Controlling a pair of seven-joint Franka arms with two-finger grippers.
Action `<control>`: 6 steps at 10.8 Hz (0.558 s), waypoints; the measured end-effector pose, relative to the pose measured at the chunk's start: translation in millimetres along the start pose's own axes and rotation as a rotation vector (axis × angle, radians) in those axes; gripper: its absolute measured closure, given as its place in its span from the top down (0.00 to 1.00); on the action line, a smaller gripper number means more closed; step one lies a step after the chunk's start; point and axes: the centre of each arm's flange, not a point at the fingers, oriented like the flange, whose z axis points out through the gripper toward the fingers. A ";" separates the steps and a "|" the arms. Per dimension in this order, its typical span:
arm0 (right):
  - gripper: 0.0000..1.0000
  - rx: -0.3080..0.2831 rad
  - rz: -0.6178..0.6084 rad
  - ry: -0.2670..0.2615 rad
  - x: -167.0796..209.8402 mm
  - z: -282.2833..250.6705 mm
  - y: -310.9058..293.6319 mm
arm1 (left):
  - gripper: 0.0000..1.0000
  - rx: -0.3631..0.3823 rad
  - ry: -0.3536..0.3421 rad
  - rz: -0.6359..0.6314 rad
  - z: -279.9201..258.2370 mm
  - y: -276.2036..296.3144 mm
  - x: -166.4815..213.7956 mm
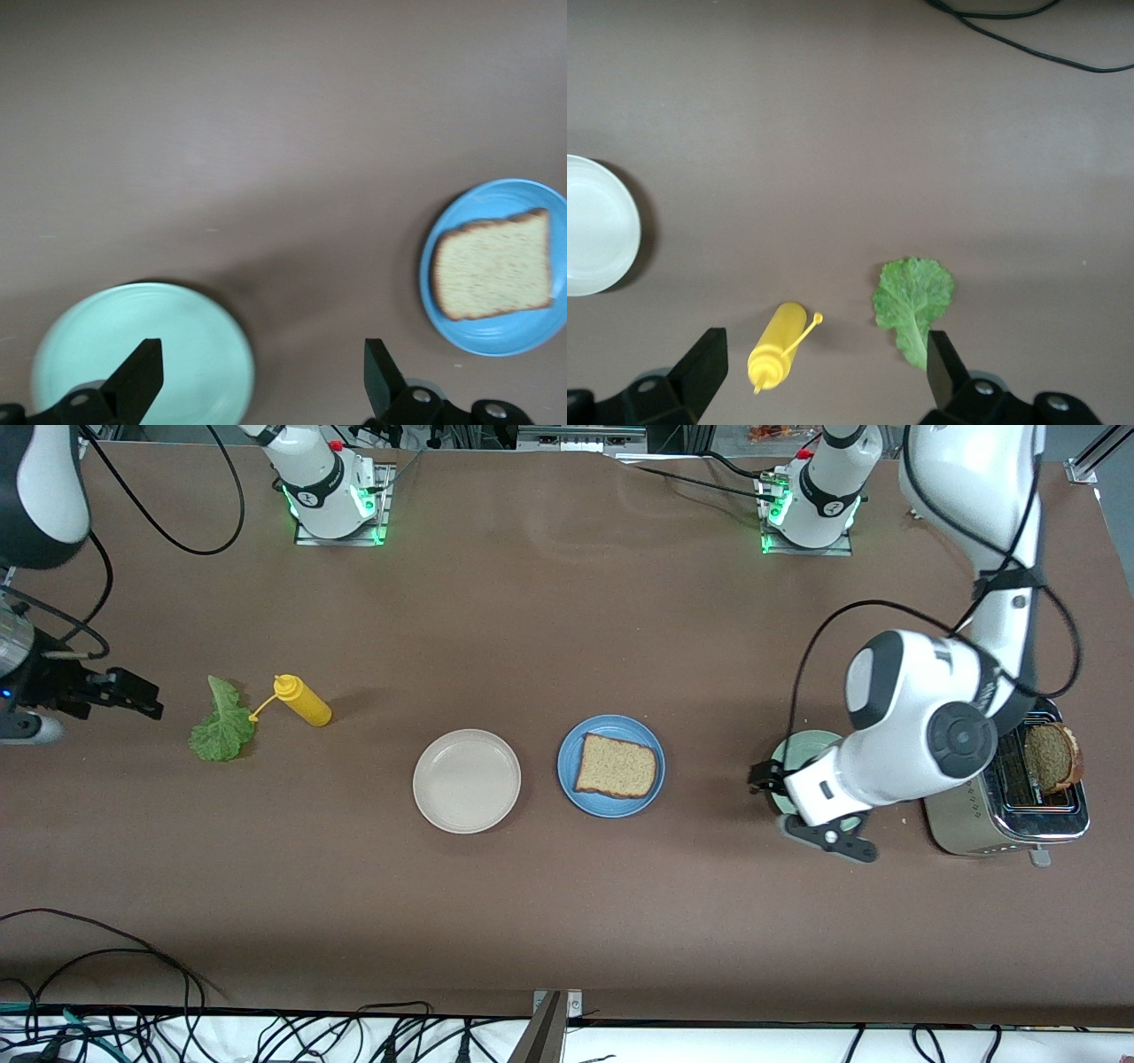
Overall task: Make sandwich in blue plate with both arms
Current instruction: 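Raise the left gripper from the plate while the right gripper reaches the lettuce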
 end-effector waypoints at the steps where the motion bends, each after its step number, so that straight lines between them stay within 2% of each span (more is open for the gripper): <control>1: 1.00 -0.004 -0.012 0.004 3.0 21.2 0.8 | 1.00 0.065 0.018 0.002 -20.9 -11.5 -3.3; 2: 1.00 -0.006 -0.021 0.006 3.3 44.1 4.1 | 1.00 0.121 0.029 -0.009 -40.4 -16.8 -7.4; 3: 1.00 -0.008 -0.022 0.002 0.9 68.0 10.2 | 1.00 0.146 0.037 -0.058 -60.4 -16.2 -13.1; 6: 1.00 -0.013 -0.062 -0.038 -11.8 134.4 37.5 | 1.00 0.144 0.026 -0.183 -111.7 -26.1 -37.9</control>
